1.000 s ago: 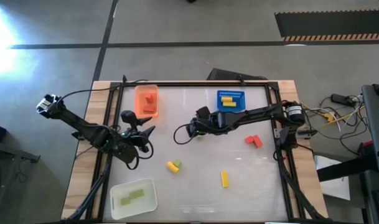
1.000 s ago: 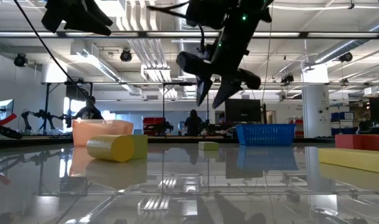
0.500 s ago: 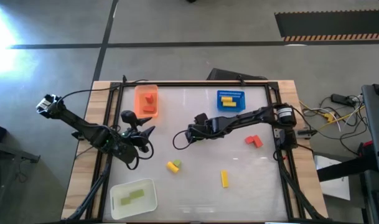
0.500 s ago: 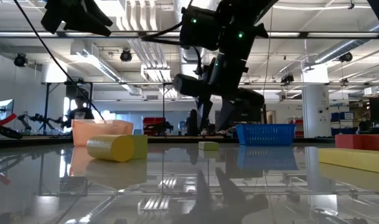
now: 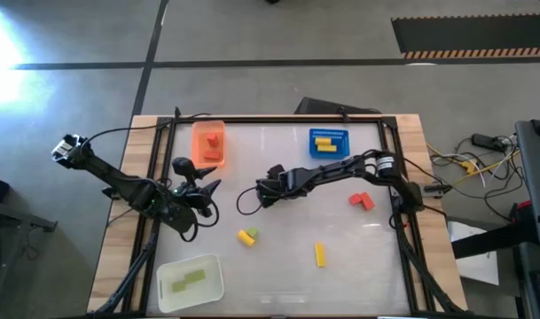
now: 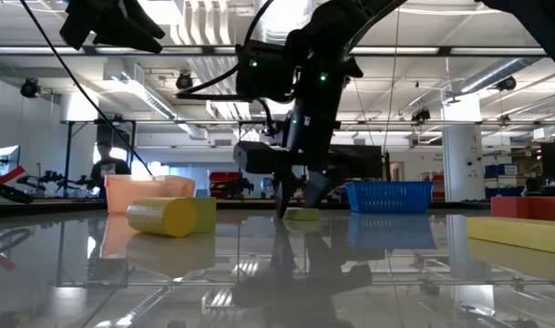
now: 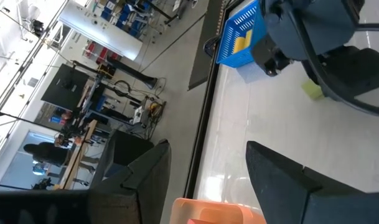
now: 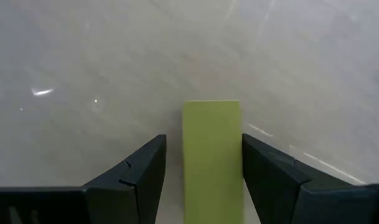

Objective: Sort & place blocks by color
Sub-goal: Put the green wooden block into the white bin

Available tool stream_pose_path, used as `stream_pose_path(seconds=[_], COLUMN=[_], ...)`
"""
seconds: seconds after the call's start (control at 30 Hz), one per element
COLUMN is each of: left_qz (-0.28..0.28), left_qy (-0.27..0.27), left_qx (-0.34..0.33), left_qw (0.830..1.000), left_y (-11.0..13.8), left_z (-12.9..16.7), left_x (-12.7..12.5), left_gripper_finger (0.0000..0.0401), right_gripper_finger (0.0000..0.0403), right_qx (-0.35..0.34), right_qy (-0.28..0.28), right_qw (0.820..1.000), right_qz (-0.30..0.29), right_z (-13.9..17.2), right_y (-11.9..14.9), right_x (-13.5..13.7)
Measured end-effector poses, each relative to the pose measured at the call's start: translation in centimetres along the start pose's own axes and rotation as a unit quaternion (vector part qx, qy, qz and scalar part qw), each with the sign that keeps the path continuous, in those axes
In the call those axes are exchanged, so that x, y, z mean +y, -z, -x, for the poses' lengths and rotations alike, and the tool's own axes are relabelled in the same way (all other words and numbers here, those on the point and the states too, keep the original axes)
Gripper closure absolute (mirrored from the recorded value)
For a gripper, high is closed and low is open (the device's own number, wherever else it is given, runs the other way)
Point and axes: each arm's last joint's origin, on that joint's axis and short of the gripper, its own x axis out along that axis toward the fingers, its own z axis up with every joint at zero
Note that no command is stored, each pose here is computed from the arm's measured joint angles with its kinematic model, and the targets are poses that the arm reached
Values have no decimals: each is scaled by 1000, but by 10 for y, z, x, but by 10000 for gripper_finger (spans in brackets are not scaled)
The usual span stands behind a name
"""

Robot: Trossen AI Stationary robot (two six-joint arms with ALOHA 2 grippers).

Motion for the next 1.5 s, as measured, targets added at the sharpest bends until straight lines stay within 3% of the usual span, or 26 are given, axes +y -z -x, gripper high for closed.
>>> stream_pose_path(seconds=[0.13, 0.33, 0.63, 0.77, 0.93, 1.13, 1.27, 1.5], left_qz=[0, 0, 8, 10, 39, 84, 102, 135], left_qy=[0, 0, 17, 62, 64, 82, 84, 83], left_qx=[0, 0, -3, -8, -17, -28, -26, -49], left_qw=[1000, 1000, 1000, 998, 997, 993, 991, 986], left_y=[0, 0, -1, -1, -4, -10, -13, -25], left_z=[0, 0, 0, 0, 0, -1, -4, -7], left_x=[0, 0, -1, -4, -3, -8, -13, -20], left_gripper_finger=[210, 210, 210, 210, 210, 210, 210, 210], right_gripper_finger=[225, 287, 287, 287, 287, 287, 287, 287], right_qx=[4, 4, -22, -40, -57, -105, -174, -303], right_qy=[7, 6, -4, -13, -27, -56, -100, -245], right_qw=[1000, 999, 990, 977, 960, 937, 915, 832], right_qz=[12, 36, 142, 207, 272, 329, 351, 396], right_z=[-3, 1, 22, 37, 57, 84, 97, 109], right_y=[-1, -3, -3, 0, 3, 6, 5, 13], right_x=[4, 4, 7, 10, 9, -3, -13, -32])
